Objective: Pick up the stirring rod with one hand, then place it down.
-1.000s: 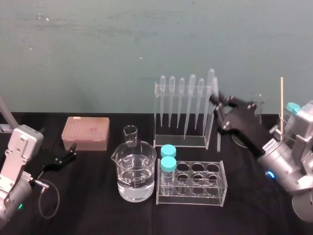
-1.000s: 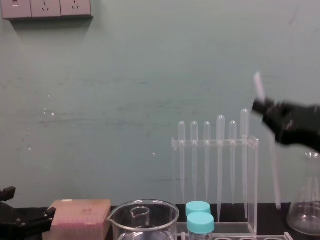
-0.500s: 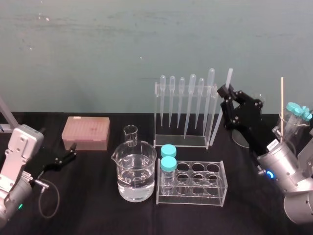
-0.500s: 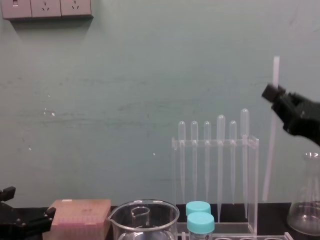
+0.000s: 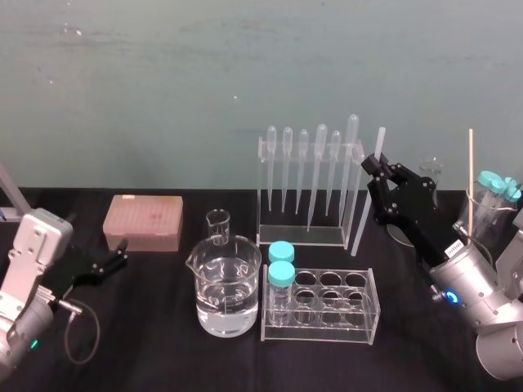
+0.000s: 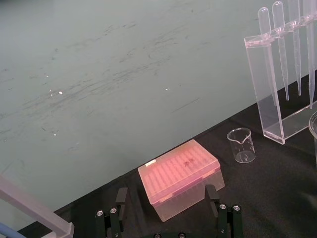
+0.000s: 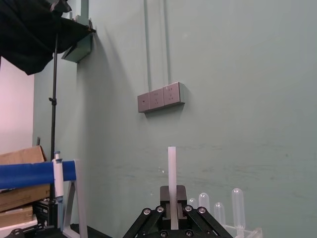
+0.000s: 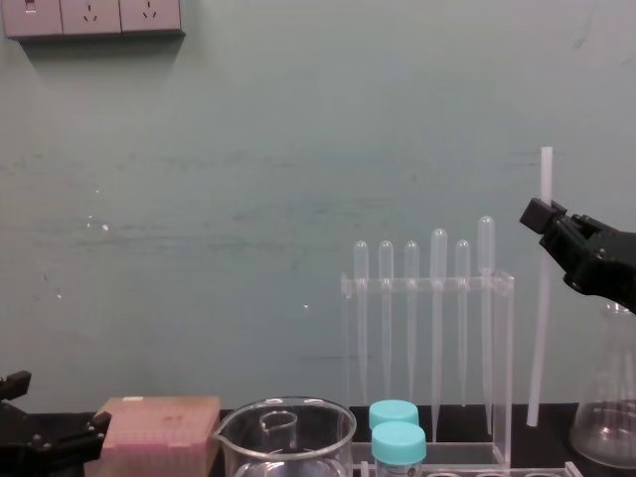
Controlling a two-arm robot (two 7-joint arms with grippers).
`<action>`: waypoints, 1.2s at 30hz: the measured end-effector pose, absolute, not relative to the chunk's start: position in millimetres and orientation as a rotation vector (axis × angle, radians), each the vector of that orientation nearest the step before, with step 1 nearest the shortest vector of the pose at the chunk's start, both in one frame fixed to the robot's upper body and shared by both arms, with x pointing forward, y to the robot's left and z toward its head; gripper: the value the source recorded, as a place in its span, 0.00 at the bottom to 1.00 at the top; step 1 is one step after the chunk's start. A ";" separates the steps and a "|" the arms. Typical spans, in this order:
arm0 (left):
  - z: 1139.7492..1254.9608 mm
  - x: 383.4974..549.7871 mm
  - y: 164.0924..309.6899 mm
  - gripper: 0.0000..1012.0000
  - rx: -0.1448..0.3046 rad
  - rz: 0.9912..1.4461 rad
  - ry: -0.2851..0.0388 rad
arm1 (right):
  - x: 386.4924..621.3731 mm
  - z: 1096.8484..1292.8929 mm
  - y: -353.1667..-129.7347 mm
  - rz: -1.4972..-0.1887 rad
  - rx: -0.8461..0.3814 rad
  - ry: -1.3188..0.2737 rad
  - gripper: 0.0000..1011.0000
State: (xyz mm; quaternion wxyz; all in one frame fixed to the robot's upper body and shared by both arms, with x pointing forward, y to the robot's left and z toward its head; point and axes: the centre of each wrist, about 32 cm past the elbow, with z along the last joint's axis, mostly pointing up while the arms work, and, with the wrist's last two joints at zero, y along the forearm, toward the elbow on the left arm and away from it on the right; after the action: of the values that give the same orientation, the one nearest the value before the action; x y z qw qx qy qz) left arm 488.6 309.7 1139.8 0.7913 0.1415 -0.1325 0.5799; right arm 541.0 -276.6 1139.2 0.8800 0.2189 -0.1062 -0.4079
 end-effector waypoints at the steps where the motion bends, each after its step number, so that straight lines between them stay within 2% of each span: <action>1: 1139.8 488.6 309.6 0.99 0.304 1.248 -0.285 | 541.0 1139.2 -276.5 -0.850 0.457 -0.222 0.07; 36: 1139.8 488.6 309.7 0.99 0.304 1.248 -0.285 | 541.3 1139.6 -275.7 -0.846 0.462 -0.229 0.07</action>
State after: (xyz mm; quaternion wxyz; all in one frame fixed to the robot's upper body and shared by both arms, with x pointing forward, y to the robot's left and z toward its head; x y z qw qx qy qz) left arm 488.6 309.7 1139.8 0.7913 0.1415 -0.1325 0.5799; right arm 541.3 -275.7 1139.6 0.8799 0.2217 -0.1100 -0.4057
